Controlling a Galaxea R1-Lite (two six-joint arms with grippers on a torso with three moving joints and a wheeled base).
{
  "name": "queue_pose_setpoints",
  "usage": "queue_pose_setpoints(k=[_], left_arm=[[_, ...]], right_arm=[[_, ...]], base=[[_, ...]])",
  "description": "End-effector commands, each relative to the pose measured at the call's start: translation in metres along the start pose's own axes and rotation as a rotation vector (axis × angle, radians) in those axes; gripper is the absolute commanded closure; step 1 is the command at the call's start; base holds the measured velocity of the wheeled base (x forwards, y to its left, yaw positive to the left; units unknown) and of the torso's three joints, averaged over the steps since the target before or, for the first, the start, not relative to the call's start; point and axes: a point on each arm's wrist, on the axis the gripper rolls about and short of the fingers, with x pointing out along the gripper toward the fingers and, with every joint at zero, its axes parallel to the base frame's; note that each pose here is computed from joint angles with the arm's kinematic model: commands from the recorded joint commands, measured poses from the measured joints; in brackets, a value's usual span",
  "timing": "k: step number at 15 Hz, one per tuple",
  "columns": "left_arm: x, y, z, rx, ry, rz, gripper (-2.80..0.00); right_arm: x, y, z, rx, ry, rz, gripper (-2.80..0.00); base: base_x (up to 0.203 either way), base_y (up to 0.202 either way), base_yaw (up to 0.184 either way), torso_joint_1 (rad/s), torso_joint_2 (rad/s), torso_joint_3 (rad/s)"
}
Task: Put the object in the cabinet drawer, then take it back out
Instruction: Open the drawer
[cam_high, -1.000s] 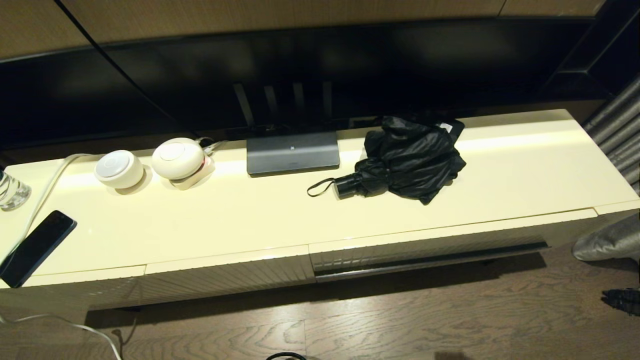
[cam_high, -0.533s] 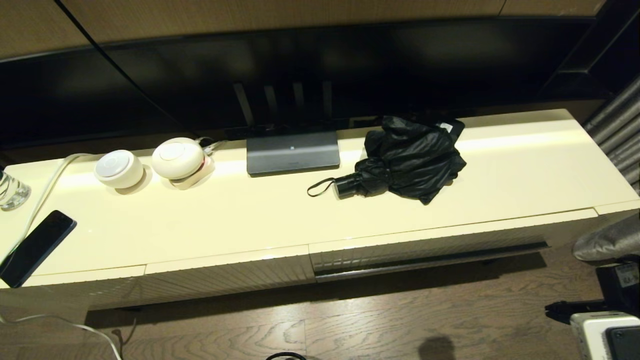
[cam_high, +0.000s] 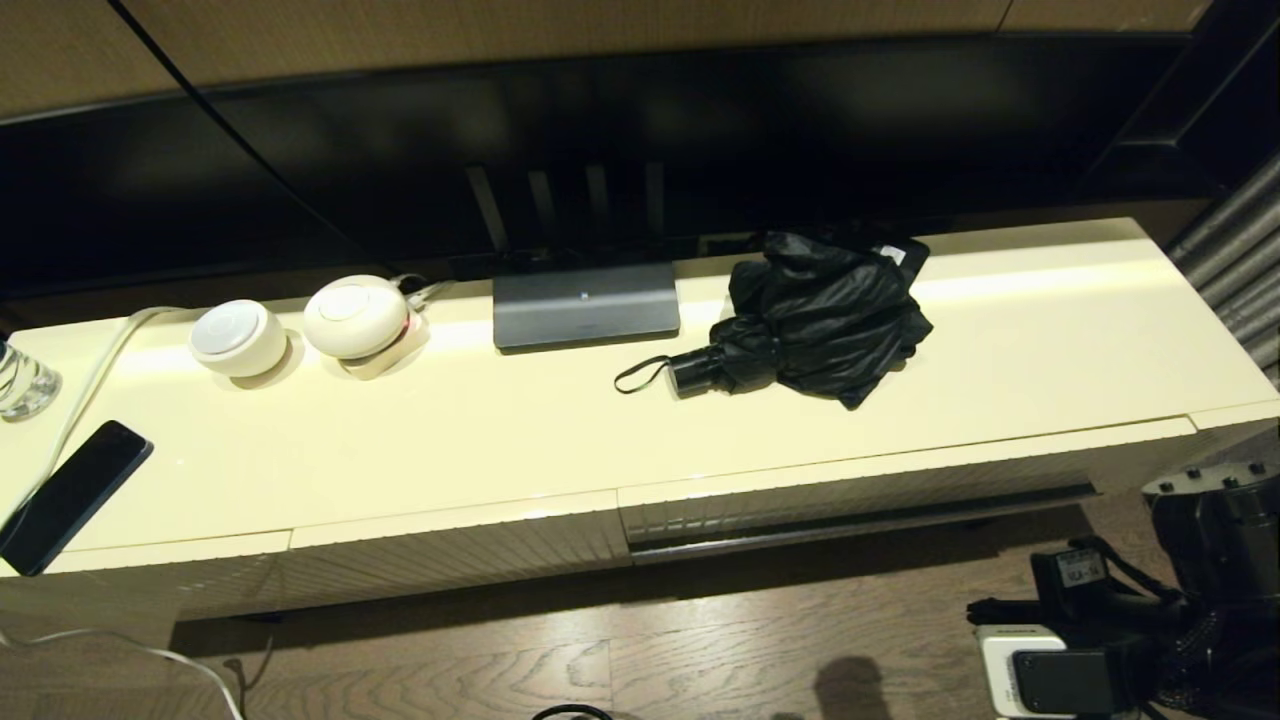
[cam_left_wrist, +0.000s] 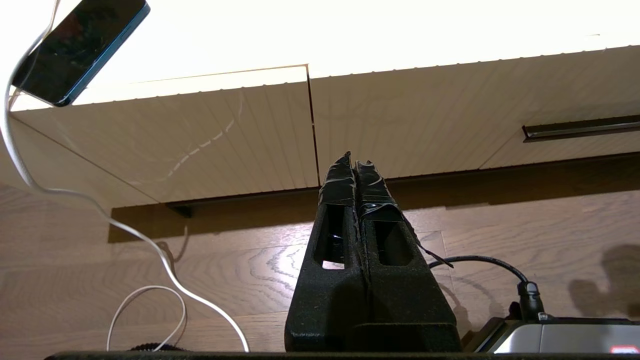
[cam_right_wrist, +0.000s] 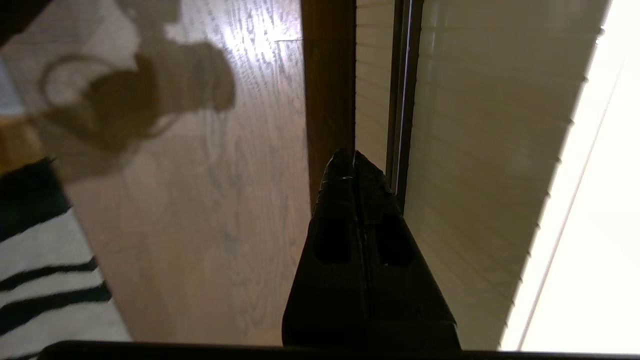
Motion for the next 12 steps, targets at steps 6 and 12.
queue_pose_setpoints(k=[6,12], left_arm=[[0.000,0.000,-0.001,0.000,0.006,0.001,0.00],[0.000,0.000,-0.001,0.000,0.006,0.001,0.00]], right_arm=[[0.057,0.023,-0.003,-0.028,0.037,0.001,0.00],[0.073,0.045,0.002,-0.056,0.073,0.051,-2.80]], base=[[0.000,0.000,0.000,0.000,0.00,0.000],[0.000,0.000,0.000,0.000,0.00,0.000]])
